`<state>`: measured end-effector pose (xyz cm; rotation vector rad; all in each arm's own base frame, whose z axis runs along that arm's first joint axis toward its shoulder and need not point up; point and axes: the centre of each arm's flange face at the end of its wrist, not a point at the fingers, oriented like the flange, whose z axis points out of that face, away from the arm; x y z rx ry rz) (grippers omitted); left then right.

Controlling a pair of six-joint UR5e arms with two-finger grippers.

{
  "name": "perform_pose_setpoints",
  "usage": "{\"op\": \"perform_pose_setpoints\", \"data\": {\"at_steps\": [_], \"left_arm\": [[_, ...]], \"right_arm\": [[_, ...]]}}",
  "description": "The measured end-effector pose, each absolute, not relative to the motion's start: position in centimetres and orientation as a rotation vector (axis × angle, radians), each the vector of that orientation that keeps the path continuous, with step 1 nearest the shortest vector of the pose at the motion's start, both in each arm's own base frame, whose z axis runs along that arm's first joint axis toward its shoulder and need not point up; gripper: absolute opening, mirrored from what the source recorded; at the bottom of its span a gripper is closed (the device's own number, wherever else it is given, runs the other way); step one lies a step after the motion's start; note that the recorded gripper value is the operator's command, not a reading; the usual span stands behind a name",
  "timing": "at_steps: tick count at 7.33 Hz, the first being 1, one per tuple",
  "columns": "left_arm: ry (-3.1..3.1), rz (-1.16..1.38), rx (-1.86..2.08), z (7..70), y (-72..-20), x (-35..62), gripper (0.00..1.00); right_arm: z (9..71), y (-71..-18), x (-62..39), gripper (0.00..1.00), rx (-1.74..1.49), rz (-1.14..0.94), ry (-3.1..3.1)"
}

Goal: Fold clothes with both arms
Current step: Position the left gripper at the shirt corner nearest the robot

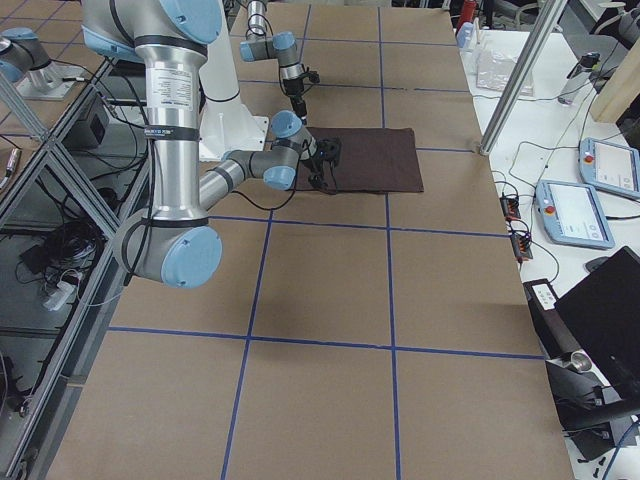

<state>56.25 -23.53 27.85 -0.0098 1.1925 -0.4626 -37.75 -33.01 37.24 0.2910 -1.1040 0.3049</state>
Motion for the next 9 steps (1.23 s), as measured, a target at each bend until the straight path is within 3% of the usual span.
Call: {"op": "perform_pose_setpoints", "data": {"at_steps": [9], "left_arm": [[1.187,-0.435,-0.029,27.9,-21.7,57.4,0.6]], "right_arm": [[37.7,-33.1,-37.6,1.0,0.305,0.316,-1.092]]}}
